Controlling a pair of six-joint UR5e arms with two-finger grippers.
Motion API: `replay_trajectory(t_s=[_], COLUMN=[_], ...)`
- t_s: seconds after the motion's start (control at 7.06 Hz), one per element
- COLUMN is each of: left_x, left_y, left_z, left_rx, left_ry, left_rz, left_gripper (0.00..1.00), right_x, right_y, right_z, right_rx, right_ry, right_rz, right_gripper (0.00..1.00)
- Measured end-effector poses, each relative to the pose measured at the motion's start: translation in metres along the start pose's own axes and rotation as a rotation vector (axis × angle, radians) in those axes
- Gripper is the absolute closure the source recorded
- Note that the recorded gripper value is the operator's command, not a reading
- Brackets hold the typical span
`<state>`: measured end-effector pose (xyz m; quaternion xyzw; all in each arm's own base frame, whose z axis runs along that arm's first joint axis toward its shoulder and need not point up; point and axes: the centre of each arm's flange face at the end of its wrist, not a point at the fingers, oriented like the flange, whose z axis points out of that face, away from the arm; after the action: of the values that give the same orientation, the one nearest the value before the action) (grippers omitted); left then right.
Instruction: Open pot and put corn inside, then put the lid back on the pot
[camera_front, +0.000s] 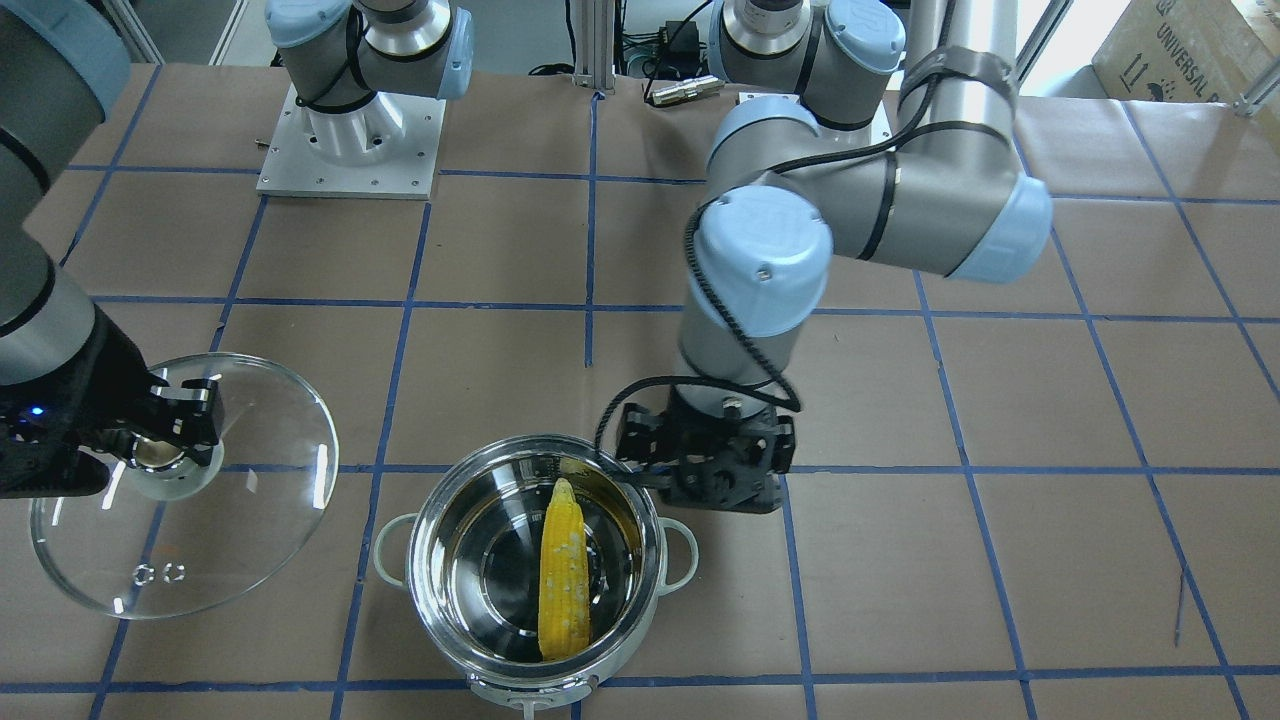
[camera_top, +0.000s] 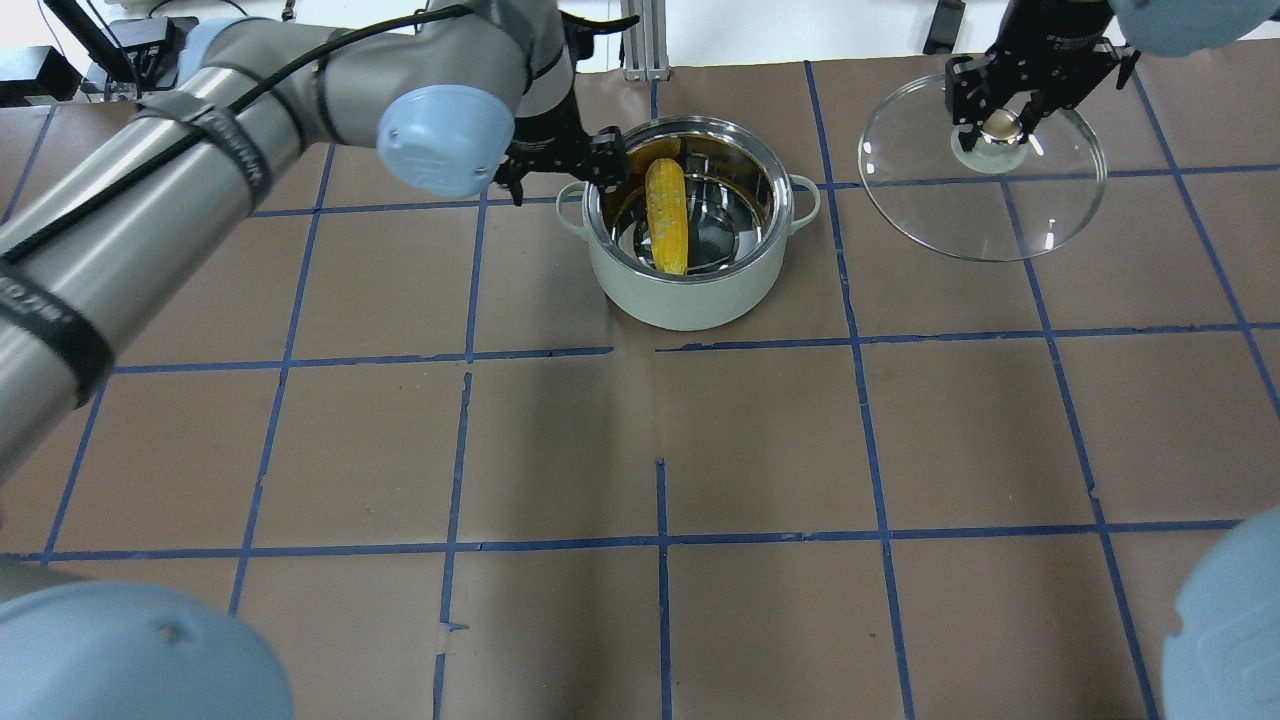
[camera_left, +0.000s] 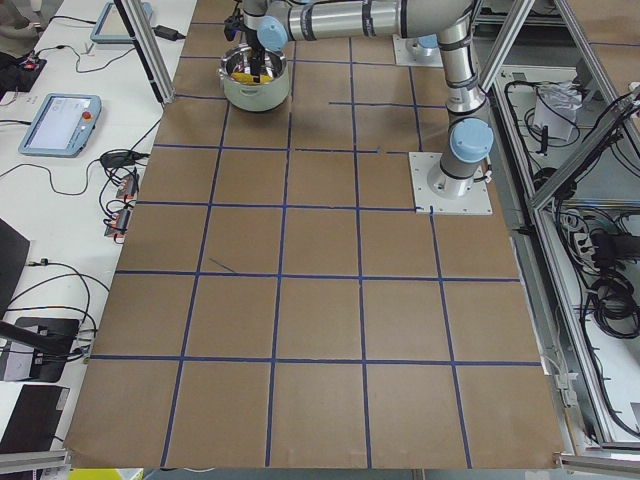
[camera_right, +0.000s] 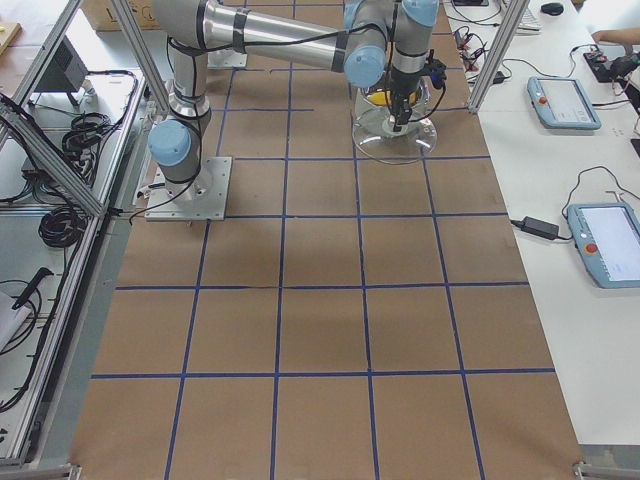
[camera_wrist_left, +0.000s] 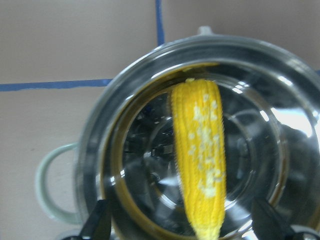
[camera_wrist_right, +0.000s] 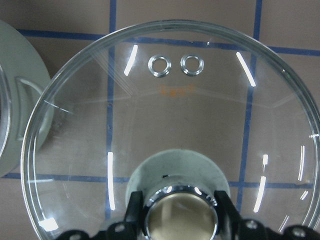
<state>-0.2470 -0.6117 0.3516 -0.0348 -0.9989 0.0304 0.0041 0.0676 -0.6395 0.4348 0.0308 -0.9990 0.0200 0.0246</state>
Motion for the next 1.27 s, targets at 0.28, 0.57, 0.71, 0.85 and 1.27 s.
replay_trajectory(t_s=[0.28, 0.57, 0.71, 0.85, 1.27], left_x=[-0.062, -0.078, -0.082, -0.083, -0.084], left_y=[0.044, 0.051, 0.047, 0.043, 0.036], left_z=[-0.008, -0.019, -0.031, -0.047, -0.102], left_rx=[-0.028, -0.016, 0.006, 0.008, -0.087], left_ry=[-0.005, 0.0, -0.002, -0.008, -0.016], left_rz=[-0.067, -0.102, -0.107, -0.108, -0.106], left_gripper=[0.0, 0.0, 0.0, 0.0, 0.0], right_x=[-0.072, -0.143, -0.18, -0.205, -0.257], right_y=[-0.009, -0.03, -0.047, -0.063, -0.072], right_z=[-0.004, 0.004, 0.013, 0.021, 0.045], right_rx=[0.024, 0.036, 0.041, 0.037, 0.001], right_ry=[-0.037, -0.072, -0.075, -0.08, -0.072], right_rz=[0.053, 0.102, 0.106, 0.117, 0.13], right_gripper=[0.92, 0.92, 0.92, 0.92, 0.92])
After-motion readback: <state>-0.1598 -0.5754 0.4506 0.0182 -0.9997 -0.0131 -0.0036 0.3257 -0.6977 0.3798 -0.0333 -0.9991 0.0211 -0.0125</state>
